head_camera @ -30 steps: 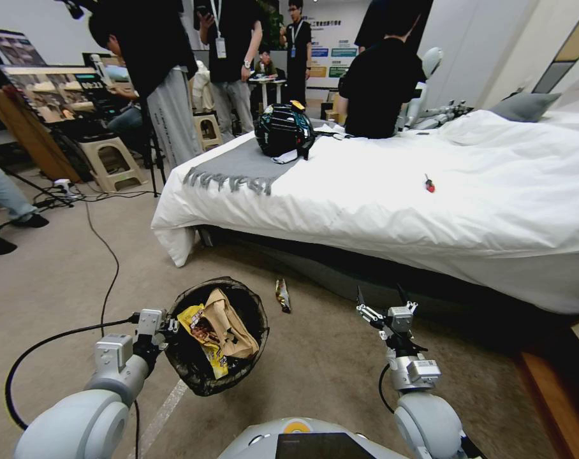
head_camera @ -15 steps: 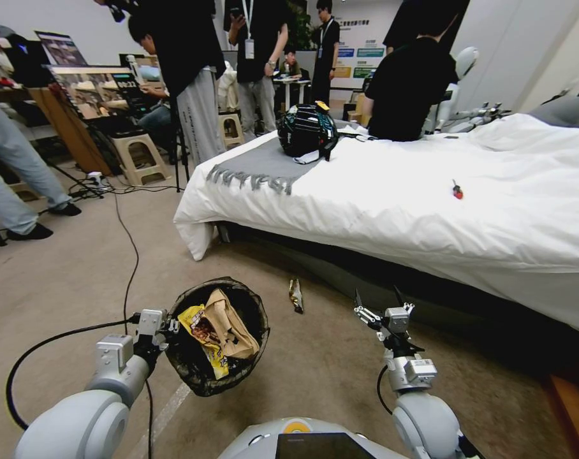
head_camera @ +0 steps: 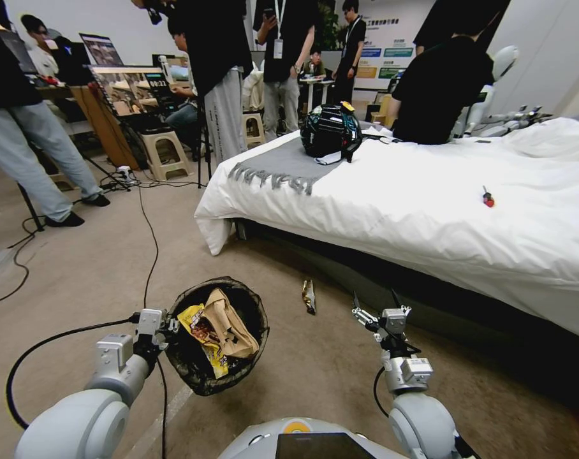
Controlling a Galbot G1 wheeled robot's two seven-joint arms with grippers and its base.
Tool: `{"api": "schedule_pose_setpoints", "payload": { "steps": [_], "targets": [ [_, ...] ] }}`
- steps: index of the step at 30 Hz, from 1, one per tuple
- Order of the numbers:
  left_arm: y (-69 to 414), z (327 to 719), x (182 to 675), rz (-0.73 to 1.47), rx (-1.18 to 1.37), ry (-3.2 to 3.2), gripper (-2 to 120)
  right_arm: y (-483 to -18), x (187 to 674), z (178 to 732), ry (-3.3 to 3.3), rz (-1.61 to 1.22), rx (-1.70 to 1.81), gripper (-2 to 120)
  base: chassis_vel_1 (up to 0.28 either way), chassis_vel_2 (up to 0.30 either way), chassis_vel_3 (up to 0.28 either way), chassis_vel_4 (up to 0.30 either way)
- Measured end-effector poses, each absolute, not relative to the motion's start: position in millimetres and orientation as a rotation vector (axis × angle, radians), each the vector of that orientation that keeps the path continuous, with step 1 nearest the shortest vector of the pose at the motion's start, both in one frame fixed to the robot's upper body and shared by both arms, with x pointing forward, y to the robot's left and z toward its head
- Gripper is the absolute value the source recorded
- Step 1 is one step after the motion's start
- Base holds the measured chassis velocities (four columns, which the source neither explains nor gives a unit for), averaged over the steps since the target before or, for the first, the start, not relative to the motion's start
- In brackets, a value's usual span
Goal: Pick up the trash bin, then pick up the garbage from the floor and place it into the trash bin.
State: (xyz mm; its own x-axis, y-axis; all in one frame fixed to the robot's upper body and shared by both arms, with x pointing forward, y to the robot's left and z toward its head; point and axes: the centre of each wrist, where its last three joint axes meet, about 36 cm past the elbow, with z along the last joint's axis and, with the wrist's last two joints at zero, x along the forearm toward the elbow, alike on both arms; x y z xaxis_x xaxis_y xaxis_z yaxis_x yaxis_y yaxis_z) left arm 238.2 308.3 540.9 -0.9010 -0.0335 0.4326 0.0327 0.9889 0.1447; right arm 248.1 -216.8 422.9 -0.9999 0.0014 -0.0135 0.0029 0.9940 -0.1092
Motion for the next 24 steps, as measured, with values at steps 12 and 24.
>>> {"api": "schedule_pose_setpoints", "payload": {
  "steps": [12, 24],
  "targets": [
    [309.3, 540.6, 239.0, -0.208, 0.001, -2.686, 0, -216.2, 248.7, 420.5, 3.13, -0.177, 0.001, 100, 0.0, 0.0, 0.0, 0.0],
    [309.6, 540.6, 239.3, -0.209, 0.001, -2.687, 0, -214.5, 248.3, 419.5, 3.13, -0.178, -0.006, 100, -0.071, 0.07, 0.062, -0.066]
  ]
}}
